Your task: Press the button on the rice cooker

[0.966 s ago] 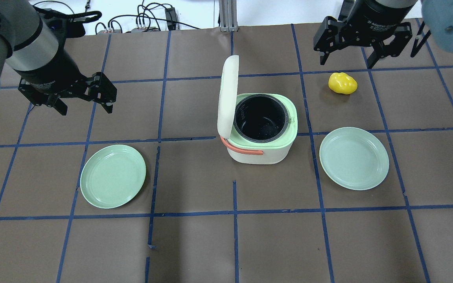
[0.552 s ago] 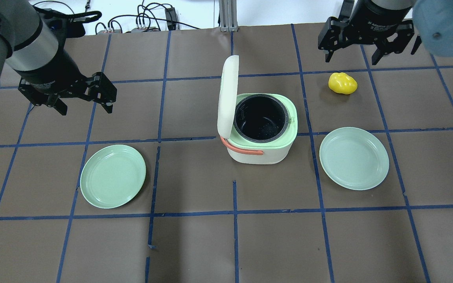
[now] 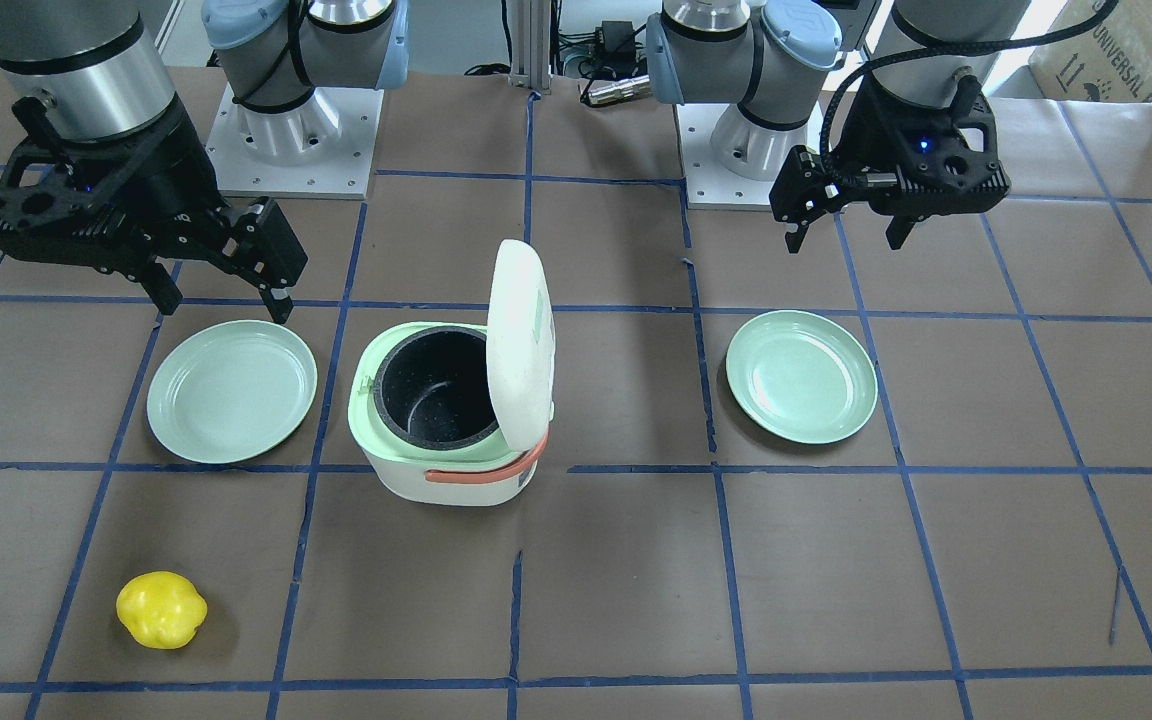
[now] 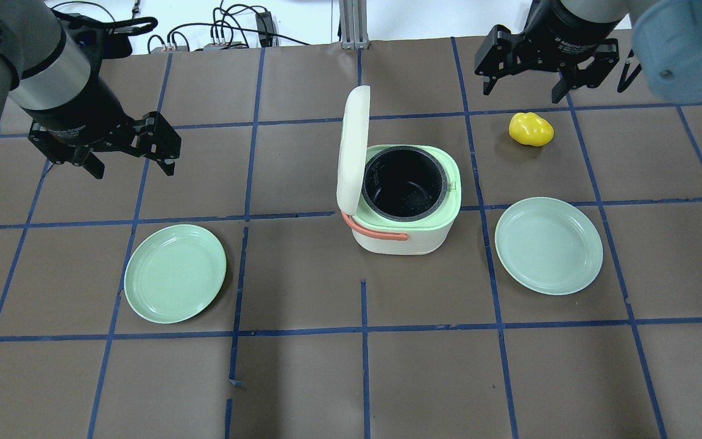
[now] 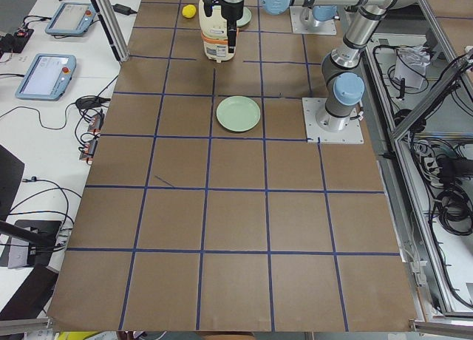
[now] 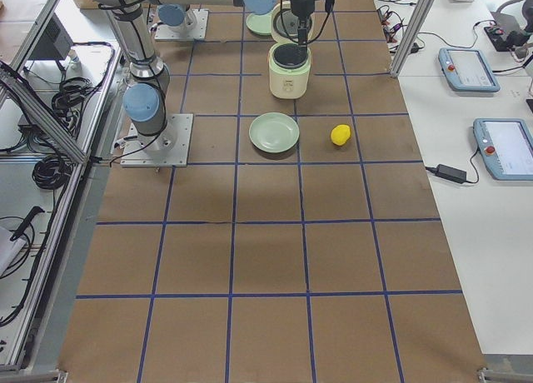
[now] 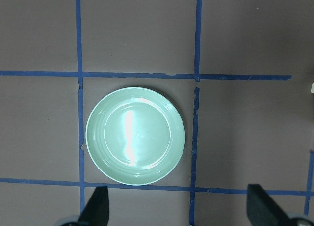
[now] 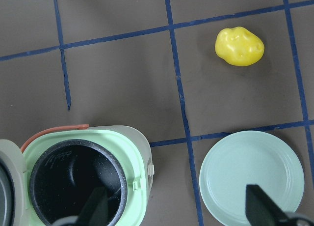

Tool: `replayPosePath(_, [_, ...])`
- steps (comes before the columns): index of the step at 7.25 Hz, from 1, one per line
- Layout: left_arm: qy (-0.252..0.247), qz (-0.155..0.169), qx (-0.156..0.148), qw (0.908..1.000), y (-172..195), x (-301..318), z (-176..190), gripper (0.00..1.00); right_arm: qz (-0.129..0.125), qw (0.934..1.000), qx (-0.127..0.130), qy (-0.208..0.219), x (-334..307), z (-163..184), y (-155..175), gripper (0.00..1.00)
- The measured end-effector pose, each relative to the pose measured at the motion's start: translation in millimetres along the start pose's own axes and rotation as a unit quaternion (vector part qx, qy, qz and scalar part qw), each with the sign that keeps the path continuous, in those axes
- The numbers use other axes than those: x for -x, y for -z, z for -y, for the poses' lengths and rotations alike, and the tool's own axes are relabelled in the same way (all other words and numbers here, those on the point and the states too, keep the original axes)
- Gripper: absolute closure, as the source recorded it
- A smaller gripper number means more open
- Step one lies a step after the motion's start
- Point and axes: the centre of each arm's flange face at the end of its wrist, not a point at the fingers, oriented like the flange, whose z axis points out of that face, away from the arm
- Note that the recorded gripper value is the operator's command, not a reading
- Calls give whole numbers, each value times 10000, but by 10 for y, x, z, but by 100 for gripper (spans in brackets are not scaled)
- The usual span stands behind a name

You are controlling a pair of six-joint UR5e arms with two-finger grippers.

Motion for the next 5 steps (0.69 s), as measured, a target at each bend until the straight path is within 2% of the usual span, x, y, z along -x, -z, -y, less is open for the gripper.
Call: replayPosePath(5, [0, 0, -1, 10000, 0, 0, 0, 0, 17, 10000, -20, 2, -1, -54, 23, 0])
